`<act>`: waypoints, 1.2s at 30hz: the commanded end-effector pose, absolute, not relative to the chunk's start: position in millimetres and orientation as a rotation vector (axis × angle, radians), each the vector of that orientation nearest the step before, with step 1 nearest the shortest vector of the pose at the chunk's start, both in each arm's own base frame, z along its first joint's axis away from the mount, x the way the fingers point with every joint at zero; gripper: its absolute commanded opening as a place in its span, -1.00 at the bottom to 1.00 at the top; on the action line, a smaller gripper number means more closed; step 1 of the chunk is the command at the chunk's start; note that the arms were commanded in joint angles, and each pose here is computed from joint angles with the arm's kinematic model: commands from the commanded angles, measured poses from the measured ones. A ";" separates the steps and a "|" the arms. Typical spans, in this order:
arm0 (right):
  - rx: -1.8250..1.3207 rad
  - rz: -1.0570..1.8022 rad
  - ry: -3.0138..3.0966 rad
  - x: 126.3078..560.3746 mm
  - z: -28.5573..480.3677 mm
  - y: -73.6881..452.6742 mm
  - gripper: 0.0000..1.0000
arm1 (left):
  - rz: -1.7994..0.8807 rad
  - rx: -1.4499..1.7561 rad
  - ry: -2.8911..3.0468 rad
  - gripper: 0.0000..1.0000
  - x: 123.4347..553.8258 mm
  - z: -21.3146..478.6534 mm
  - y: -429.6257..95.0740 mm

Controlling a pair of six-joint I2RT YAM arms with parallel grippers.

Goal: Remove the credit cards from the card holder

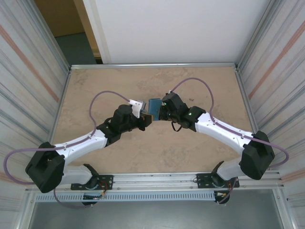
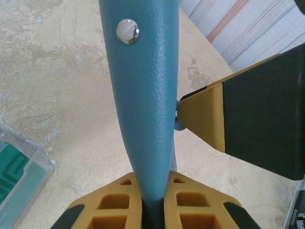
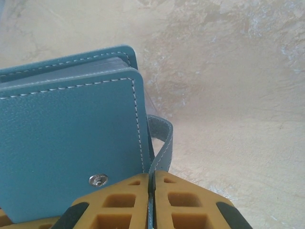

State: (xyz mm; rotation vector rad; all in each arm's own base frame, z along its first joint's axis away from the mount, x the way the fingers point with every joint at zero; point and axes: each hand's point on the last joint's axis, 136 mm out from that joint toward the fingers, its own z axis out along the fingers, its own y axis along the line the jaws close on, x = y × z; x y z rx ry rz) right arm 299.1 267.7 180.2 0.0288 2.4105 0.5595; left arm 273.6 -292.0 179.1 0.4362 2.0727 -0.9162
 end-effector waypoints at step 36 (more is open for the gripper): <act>-0.250 1.324 2.020 274.0 261.6 250.3 -0.05 | -1.406 0.692 1.743 -1.00 246.6 277.7 -296.5</act>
